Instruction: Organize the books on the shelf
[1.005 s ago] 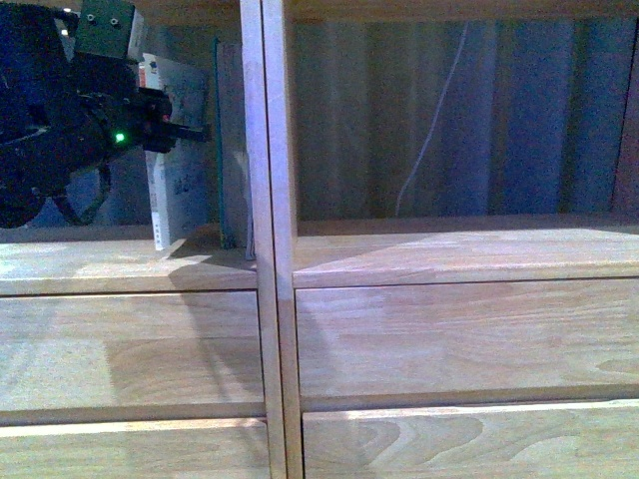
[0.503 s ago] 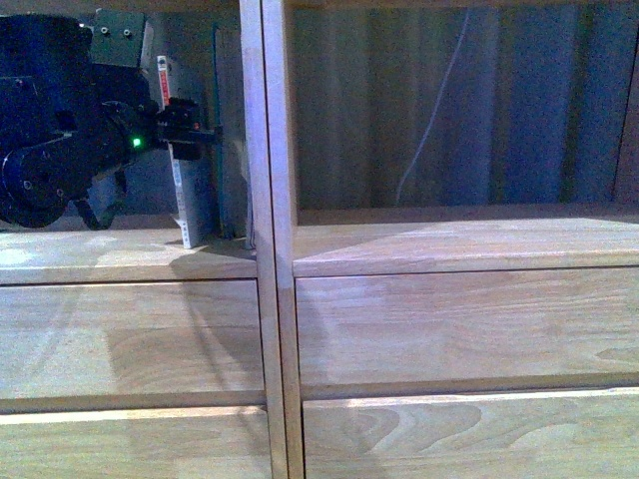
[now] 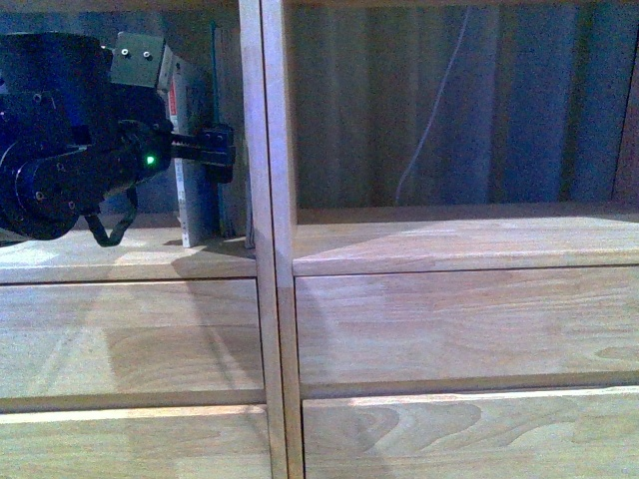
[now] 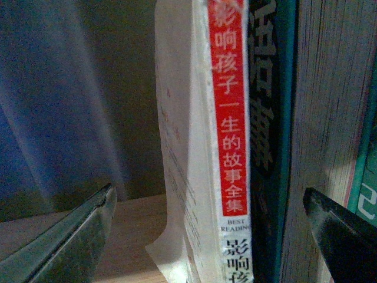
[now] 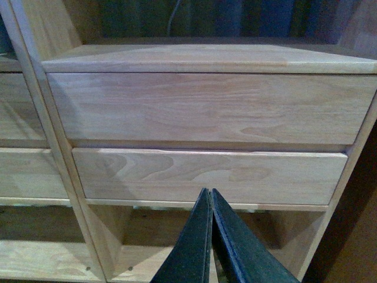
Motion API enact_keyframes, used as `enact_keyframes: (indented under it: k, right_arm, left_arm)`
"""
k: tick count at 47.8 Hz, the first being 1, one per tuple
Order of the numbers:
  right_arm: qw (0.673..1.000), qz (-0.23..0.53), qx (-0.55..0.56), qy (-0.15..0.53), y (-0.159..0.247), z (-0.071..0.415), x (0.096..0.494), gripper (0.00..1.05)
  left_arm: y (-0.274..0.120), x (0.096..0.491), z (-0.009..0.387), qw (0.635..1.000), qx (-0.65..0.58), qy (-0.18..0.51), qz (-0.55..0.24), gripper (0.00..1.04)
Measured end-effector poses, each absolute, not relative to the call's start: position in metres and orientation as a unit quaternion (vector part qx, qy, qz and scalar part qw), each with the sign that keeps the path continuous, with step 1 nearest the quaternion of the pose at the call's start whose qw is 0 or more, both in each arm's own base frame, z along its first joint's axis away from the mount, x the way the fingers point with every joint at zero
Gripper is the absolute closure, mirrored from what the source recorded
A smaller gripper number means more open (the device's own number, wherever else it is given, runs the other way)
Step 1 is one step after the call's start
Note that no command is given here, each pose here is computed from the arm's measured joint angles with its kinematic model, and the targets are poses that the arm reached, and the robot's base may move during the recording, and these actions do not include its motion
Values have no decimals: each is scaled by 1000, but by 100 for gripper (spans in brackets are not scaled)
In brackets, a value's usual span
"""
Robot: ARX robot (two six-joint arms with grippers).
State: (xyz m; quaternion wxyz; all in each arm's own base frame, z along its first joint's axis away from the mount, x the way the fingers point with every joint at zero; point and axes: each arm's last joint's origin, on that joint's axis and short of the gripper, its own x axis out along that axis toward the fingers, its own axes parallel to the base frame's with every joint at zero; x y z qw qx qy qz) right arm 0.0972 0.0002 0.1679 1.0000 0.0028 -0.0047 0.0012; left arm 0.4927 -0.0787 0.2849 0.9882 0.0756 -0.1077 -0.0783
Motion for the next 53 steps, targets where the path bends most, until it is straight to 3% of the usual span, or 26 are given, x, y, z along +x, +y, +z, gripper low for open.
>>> enact_keyframes:
  k: [18,31,53]
  right_arm:
    - [1000,1,3,-5,0,168,97,102]
    - [1000,1,3,-5,0,168,97,102]
    - [1000,1,3,-5,0,168,97,102]
  left_arm:
    - [-92,486,258,989,102,-58,-94,7]
    - [-93,458,252,990,128,-45,-40,7]
    - [-84,324,296,986,145,-79,38,7]
